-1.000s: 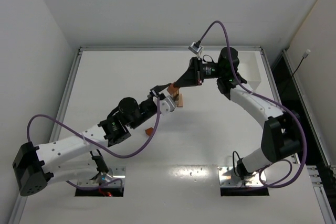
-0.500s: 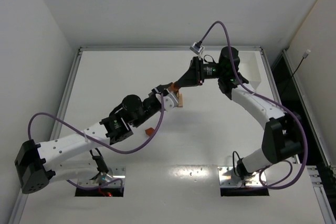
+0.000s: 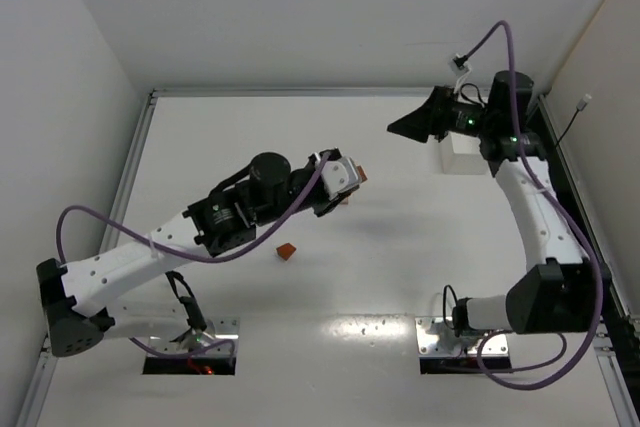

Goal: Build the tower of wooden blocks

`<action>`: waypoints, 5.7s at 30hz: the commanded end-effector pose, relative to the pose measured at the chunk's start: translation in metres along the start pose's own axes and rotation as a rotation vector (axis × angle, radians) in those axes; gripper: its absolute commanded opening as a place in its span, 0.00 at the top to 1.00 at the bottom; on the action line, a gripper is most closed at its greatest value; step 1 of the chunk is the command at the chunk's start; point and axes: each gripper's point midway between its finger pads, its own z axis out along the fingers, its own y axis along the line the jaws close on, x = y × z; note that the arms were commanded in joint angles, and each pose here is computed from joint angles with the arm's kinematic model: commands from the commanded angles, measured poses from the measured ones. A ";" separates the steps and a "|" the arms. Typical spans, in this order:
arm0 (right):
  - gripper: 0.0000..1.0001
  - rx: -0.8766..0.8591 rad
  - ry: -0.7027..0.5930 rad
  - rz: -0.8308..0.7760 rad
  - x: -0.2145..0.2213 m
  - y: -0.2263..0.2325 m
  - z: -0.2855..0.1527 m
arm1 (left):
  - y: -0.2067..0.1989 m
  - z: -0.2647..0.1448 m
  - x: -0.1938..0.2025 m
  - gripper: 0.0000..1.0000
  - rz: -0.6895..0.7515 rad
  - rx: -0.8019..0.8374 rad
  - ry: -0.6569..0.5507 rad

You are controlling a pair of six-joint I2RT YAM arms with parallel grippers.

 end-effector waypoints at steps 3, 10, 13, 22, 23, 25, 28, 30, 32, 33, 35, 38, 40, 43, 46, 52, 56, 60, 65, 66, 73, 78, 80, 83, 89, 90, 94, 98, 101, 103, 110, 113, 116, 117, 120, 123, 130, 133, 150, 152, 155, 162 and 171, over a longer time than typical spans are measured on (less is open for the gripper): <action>0.19 0.531 -0.016 -0.519 -0.030 -0.023 -0.065 | -0.056 0.015 0.015 1.00 -0.207 0.271 0.220; 0.22 0.892 -0.024 -0.560 -0.016 -0.034 -0.129 | -0.081 0.059 0.070 1.00 -0.402 0.295 0.569; 0.23 0.988 -0.019 -0.545 -0.008 -0.037 -0.148 | -0.071 0.075 0.093 1.00 -0.458 0.221 0.670; 0.24 1.085 -0.049 -0.523 0.002 -0.021 -0.177 | -0.075 0.098 0.169 1.00 -0.507 0.158 0.876; 0.24 1.105 -0.062 -0.525 0.000 -0.019 -0.182 | -0.080 0.100 0.184 1.00 -0.508 0.161 0.911; 0.24 1.104 -0.071 -0.531 -0.003 -0.016 -0.183 | -0.081 0.101 0.195 1.00 -0.511 0.172 0.942; 0.24 1.109 -0.089 -0.523 -0.006 -0.014 -0.186 | -0.083 0.107 0.208 1.00 -0.497 0.170 0.977; 0.24 1.089 -0.095 -0.512 -0.006 -0.013 -0.184 | -0.088 0.108 0.222 1.00 -0.497 0.174 1.009; 0.24 1.081 -0.089 -0.486 -0.003 -0.017 -0.183 | -0.088 0.106 0.228 1.00 -0.493 0.167 1.031; 0.24 1.070 -0.088 -0.487 -0.003 -0.016 -0.181 | -0.091 0.104 0.235 1.00 -0.493 0.169 1.051; 0.24 1.055 -0.102 -0.482 -0.005 -0.013 -0.181 | -0.094 0.098 0.244 1.00 -0.493 0.173 1.086; 0.24 1.037 -0.100 -0.465 -0.004 -0.014 -0.178 | -0.094 0.093 0.264 1.00 -0.474 0.173 1.139; 0.24 1.026 -0.102 -0.463 -0.004 -0.014 -0.177 | -0.094 0.090 0.269 1.00 -0.468 0.167 1.162; 0.24 1.001 -0.096 -0.451 -0.003 -0.015 -0.172 | -0.095 0.089 0.280 0.99 -0.470 0.176 1.183; 0.24 1.000 -0.106 -0.454 -0.006 -0.012 -0.174 | -0.100 0.088 0.290 0.76 -0.490 0.214 1.203; 0.24 0.980 -0.098 -0.466 -0.008 -0.011 -0.170 | -0.097 0.093 0.289 0.39 -0.502 0.228 1.190; 0.24 0.952 -0.070 -0.486 -0.003 -0.012 -0.164 | -0.091 0.098 0.274 0.25 -0.489 0.228 1.136; 0.24 0.876 -0.057 -0.591 0.001 -0.008 -0.154 | -0.079 0.100 0.241 0.20 -0.474 0.222 1.047; 0.24 0.741 0.025 -0.839 0.016 -0.001 -0.142 | -0.062 0.091 0.198 0.19 -0.476 0.206 0.921; 0.24 0.730 0.054 -0.930 0.016 0.000 -0.143 | -0.061 0.088 0.188 0.19 -0.478 0.212 0.891; 0.18 0.556 0.266 -1.091 0.051 -0.018 -0.130 | -0.007 0.043 0.101 0.19 -0.494 0.027 0.595; 0.21 0.196 0.402 -1.180 0.084 -0.018 -0.100 | 0.076 -0.010 0.068 0.13 -0.579 -0.288 0.418; 0.25 0.012 0.480 -1.268 0.100 -0.010 -0.092 | 0.104 -0.029 0.062 0.10 -0.612 -0.377 0.376; 0.29 -0.245 0.597 -1.274 0.117 -0.009 -0.067 | 0.149 -0.055 0.062 0.07 -0.653 -0.489 0.367; 0.33 -0.582 0.706 -1.491 0.145 -0.015 -0.014 | 0.206 -0.100 0.085 0.04 -0.746 -0.645 0.392; 0.33 -0.616 0.711 -1.488 0.149 -0.013 -0.006 | 0.208 -0.106 0.088 0.04 -0.761 -0.645 0.388; 0.42 -0.755 0.748 -1.437 0.183 -0.006 0.013 | 0.233 -0.140 0.102 0.03 -0.825 -0.744 0.371; 0.48 -0.850 0.804 -1.337 0.221 -0.009 0.016 | 0.239 -0.156 0.110 0.03 -0.876 -0.760 0.358; 0.51 -0.867 0.807 -1.266 0.232 -0.016 0.021 | 0.242 -0.162 0.108 0.00 -0.895 -0.765 0.337; 0.51 -0.878 0.798 -1.230 0.238 -0.016 0.022 | 0.242 -0.163 0.107 0.00 -0.903 -0.754 0.331; 0.51 -0.906 0.845 -1.118 0.262 -0.033 0.022 | 0.248 -0.150 0.121 0.00 -0.953 -0.699 0.340; 0.52 -0.913 0.847 -1.089 0.269 -0.037 0.023 | 0.252 -0.143 0.123 0.00 -0.957 -0.677 0.334; 0.52 -0.899 0.861 -1.056 0.270 -0.042 0.027 | 0.252 -0.138 0.125 0.00 -0.971 -0.660 0.329; 0.52 -0.902 0.866 -1.042 0.272 -0.044 0.027 | 0.251 -0.137 0.124 0.00 -0.973 -0.651 0.327; 0.52 -0.858 0.907 -1.021 0.272 -0.052 0.035 | 0.253 -0.133 0.128 0.00 -0.989 -0.641 0.328; 0.52 -0.824 0.967 -0.974 0.273 -0.060 0.038 | 0.257 -0.131 0.127 0.00 -0.983 -0.642 0.321; 0.53 -0.762 1.059 -1.011 0.278 -0.080 0.040 | 0.258 -0.127 0.133 0.00 -0.992 -0.632 0.327; 0.53 -0.747 1.079 -1.049 0.280 -0.088 0.043 | 0.259 -0.125 0.137 0.00 -0.999 -0.631 0.336; 0.50 -0.687 1.144 -1.137 0.296 -0.097 0.041 | 0.265 -0.122 0.137 0.00 -1.003 -0.634 0.327; 0.48 -0.683 1.149 -1.129 0.300 -0.096 0.041 | 0.265 -0.122 0.137 0.00 -1.003 -0.634 0.327; 0.47 -0.648 1.147 -1.134 0.300 -0.097 0.046 | 0.265 -0.120 0.141 0.00 -1.008 -0.633 0.335; 0.45 -0.591 1.141 -1.145 0.297 -0.100 0.053 | 0.267 -0.119 0.141 0.00 -1.008 -0.633 0.335; 0.47 -0.566 1.169 -1.172 0.304 -0.109 0.049 | 0.269 -0.119 0.137 0.00 -1.002 -0.634 0.326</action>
